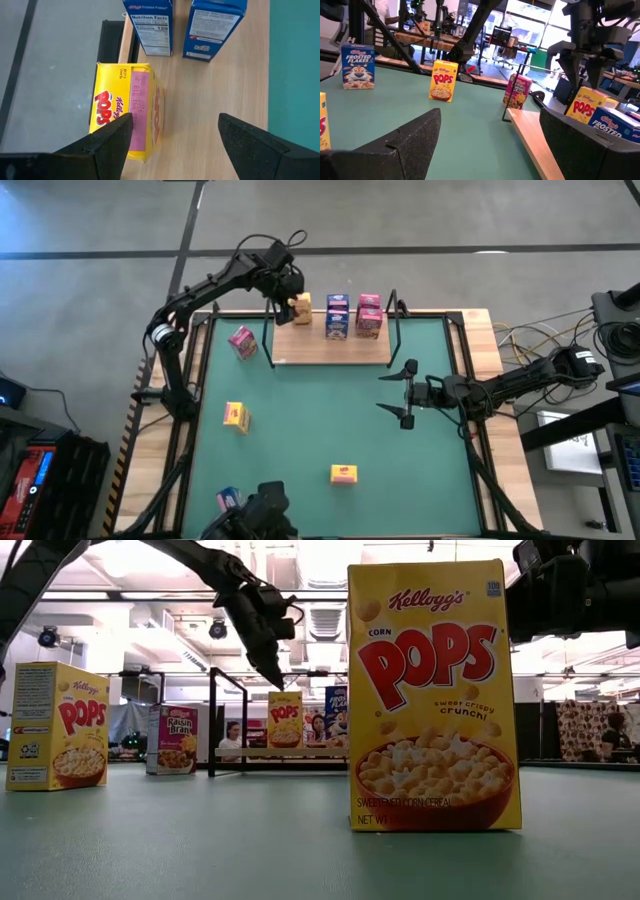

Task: Stack cereal on shelf
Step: Adjust the yellow cereal box on the shelf, then put the right yellow cereal box on the shelf aligned with the other yellow cereal box

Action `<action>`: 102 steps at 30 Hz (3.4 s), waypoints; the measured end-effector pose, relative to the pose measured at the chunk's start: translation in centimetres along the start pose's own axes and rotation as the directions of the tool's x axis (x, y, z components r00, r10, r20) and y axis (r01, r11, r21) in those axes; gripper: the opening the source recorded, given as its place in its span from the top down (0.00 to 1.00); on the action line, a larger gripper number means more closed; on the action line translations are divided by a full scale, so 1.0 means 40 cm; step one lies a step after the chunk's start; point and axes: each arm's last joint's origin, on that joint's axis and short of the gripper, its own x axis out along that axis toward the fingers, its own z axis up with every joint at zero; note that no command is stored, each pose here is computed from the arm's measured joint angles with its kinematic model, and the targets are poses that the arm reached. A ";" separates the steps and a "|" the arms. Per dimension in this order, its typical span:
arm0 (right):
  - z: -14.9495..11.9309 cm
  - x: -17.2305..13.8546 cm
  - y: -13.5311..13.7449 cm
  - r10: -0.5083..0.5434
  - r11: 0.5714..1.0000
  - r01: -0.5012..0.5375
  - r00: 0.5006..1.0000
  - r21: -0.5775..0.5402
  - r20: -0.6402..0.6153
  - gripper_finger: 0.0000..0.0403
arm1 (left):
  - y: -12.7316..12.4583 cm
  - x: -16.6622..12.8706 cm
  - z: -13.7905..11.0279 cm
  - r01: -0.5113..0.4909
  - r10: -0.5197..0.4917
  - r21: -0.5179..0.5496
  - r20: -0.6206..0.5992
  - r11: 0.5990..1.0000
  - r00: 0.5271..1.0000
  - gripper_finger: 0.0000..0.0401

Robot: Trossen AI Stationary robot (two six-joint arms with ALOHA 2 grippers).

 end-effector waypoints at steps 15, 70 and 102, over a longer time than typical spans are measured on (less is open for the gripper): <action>0.000 0.000 0.000 0.000 1.000 0.000 1.000 0.000 0.000 0.19 | -0.083 -0.051 0.047 0.023 -0.024 0.024 0.035 0.999 0.999 0.31; 0.000 0.000 0.000 0.000 1.000 0.000 1.000 0.000 0.000 0.19 | -1.157 -0.121 -0.002 -0.006 -0.026 0.106 0.302 0.994 0.953 0.31; 0.000 0.000 0.000 0.000 1.000 0.000 1.000 0.000 -0.001 0.19 | -1.289 0.016 -0.011 -0.090 0.016 0.158 0.419 0.983 0.908 0.31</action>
